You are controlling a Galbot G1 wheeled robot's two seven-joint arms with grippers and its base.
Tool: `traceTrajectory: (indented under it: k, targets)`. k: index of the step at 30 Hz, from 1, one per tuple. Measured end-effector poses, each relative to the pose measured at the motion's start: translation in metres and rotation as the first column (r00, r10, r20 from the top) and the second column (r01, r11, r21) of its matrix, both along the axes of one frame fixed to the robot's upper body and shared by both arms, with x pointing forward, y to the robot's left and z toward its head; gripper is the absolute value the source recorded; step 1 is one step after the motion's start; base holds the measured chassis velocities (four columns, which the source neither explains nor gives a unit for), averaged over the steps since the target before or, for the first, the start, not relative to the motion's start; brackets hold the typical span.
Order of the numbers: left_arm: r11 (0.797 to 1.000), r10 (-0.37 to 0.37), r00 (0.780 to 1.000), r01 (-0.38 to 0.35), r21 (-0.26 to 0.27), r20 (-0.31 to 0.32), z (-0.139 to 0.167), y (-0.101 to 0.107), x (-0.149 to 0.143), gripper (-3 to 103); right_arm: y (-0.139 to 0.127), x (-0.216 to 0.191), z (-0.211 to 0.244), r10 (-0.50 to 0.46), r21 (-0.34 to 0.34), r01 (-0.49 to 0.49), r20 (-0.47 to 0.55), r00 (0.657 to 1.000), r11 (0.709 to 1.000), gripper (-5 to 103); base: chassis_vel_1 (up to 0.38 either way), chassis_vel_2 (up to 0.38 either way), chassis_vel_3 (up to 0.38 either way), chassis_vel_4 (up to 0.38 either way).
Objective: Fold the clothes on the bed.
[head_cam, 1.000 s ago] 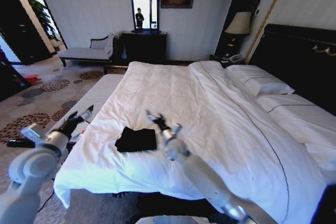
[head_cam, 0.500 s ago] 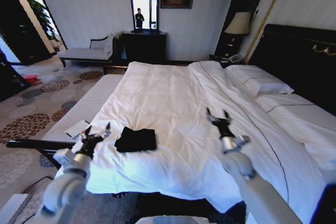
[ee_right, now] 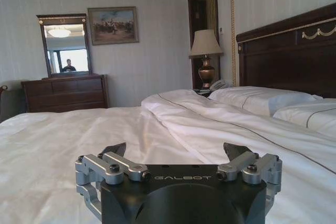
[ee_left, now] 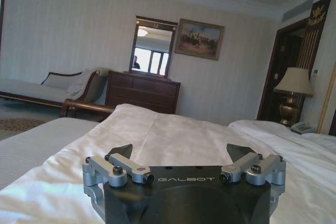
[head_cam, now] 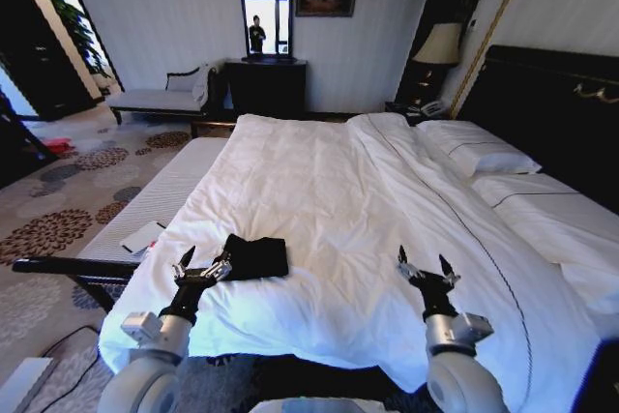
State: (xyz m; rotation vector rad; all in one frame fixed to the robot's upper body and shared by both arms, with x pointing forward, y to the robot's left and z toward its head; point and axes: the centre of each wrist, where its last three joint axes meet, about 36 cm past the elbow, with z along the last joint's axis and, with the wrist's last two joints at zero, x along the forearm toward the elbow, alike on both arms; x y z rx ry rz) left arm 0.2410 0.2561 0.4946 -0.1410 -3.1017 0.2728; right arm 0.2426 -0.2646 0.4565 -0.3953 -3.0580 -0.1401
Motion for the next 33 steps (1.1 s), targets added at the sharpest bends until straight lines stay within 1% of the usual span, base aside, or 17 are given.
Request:
traceTrajectory:
  k: [33]
  targets:
    - [1.000, -0.002, 1.000, 0.002, -0.005, -0.003, 0.0003, 0.0017, 0.0018, 100, -0.0012, 0.0024, -0.0005, 0.011, 0.010, -0.011, 0.005, 1.000, 1.000, 100, 0.000, 0.000, 0.000, 0.000]
